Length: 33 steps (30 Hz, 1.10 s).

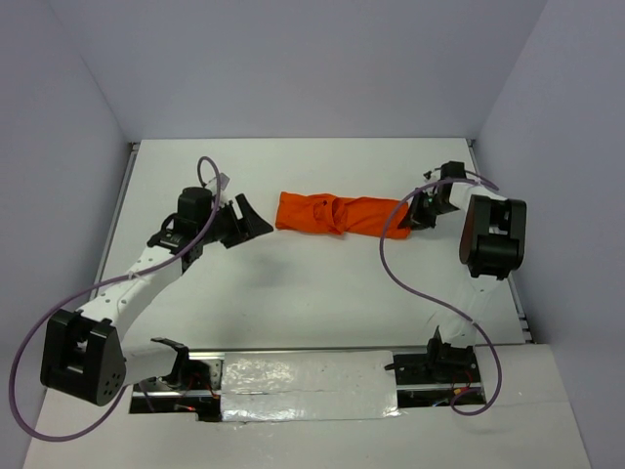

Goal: Fold and stack the t-shirts
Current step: Grab one side of the 2/3 rectangular tshirt with right arm, then fold the long partially folded tshirt into a neat square

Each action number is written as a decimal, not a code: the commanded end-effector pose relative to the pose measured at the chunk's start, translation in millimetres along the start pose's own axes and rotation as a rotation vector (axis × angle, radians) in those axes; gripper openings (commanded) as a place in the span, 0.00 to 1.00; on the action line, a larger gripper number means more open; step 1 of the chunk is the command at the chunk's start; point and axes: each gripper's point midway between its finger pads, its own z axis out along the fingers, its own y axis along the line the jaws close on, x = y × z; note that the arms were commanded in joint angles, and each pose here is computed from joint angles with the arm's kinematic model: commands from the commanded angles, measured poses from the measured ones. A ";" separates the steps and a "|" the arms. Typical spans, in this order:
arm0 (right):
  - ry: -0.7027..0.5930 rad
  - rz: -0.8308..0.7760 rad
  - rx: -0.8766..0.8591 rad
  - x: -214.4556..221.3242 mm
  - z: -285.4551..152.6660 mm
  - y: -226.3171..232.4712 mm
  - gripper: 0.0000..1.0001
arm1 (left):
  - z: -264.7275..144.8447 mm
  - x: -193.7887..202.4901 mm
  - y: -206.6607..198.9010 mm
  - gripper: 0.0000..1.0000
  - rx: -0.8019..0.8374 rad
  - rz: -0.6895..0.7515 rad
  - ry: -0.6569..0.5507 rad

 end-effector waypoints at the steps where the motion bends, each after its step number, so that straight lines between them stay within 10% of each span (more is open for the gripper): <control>1: -0.077 -0.055 -0.033 -14.3 -19.7 14.1 0.12 | -3.4 -13.6 -11.6 0.79 0.044 0.009 -0.059; 16: -0.261 -0.403 -0.117 -48.4 -94.1 100.2 0.00 | 47.9 -26.2 3.3 0.79 0.014 0.054 0.017; 33: -0.146 -0.885 -0.144 4.6 -43.0 261.7 0.00 | 4.5 -21.7 -3.2 0.80 -0.007 0.062 -0.057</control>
